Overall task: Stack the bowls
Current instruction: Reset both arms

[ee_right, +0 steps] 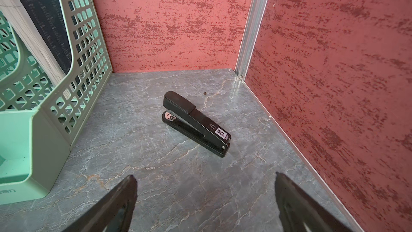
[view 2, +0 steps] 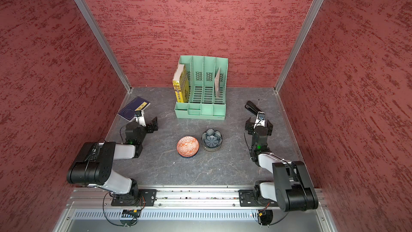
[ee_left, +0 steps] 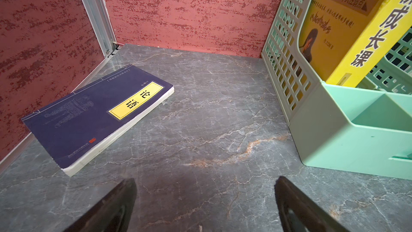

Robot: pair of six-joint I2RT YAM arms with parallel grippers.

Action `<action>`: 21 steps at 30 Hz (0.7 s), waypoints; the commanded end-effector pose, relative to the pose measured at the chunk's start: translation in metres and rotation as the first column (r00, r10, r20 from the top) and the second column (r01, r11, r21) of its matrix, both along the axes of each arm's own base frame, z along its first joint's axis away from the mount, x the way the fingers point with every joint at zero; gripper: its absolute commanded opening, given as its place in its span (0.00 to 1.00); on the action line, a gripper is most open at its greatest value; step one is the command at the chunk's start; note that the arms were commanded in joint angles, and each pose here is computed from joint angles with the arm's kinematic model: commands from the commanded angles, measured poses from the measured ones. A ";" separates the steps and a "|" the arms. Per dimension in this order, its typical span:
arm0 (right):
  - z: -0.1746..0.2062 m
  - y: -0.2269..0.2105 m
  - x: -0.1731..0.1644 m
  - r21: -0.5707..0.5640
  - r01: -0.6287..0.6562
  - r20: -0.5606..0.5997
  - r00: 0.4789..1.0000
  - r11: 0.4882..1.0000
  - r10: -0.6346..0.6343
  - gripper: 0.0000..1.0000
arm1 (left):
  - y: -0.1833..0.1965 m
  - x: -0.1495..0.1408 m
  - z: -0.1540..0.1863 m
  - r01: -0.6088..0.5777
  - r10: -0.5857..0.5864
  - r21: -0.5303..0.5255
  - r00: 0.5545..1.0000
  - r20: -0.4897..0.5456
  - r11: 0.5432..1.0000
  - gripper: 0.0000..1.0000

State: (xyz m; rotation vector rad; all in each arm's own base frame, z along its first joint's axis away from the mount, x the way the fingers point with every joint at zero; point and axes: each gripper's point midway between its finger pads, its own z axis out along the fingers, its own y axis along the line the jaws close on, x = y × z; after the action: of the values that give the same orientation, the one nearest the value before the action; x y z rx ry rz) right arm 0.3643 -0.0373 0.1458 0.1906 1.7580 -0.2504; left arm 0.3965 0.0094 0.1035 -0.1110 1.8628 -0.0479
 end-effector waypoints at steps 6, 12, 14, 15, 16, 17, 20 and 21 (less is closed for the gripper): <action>0.001 0.016 0.001 0.112 -0.106 0.043 0.994 0.988 0.102 0.98 | 0.001 0.005 0.011 0.004 -0.004 0.012 0.999 0.036 1.000 1.00; -0.022 0.025 0.021 0.095 -0.160 0.072 0.985 0.982 0.154 0.98 | 0.001 0.004 0.011 0.004 -0.005 0.011 0.999 0.035 1.000 1.00; -0.028 0.032 0.026 0.095 -0.192 0.028 0.981 0.977 0.191 0.99 | 0.001 0.004 0.010 0.004 -0.004 0.012 0.999 0.034 1.000 1.00; -0.017 0.031 0.032 0.092 -0.198 0.063 0.979 0.976 0.192 0.98 | 0.001 0.004 0.010 0.004 -0.004 0.011 0.999 0.035 1.000 1.00; -0.022 0.029 0.038 0.112 -0.176 0.006 0.984 0.978 0.176 0.98 | 0.001 0.004 0.010 0.005 -0.005 0.012 0.999 0.035 1.000 1.00; -0.030 0.027 0.039 0.115 -0.160 -0.032 0.986 0.980 0.165 0.98 | 0.001 0.004 0.010 0.004 -0.004 0.012 0.999 0.034 1.000 1.00; -0.030 0.027 0.039 0.115 -0.161 -0.033 0.986 0.980 0.165 0.99 | 0.001 0.004 0.010 0.004 -0.005 0.012 0.999 0.035 1.000 1.00; -0.030 0.027 0.039 0.116 -0.163 -0.035 0.985 0.980 0.168 0.98 | 0.001 0.004 0.010 0.005 -0.005 0.012 0.999 0.035 1.000 1.00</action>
State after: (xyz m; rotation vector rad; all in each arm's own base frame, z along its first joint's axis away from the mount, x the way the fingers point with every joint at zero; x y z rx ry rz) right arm 0.4033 -0.0110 0.1173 0.1198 1.8026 -0.0564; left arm 0.3965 0.0094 0.1035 -0.1108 1.8629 -0.0483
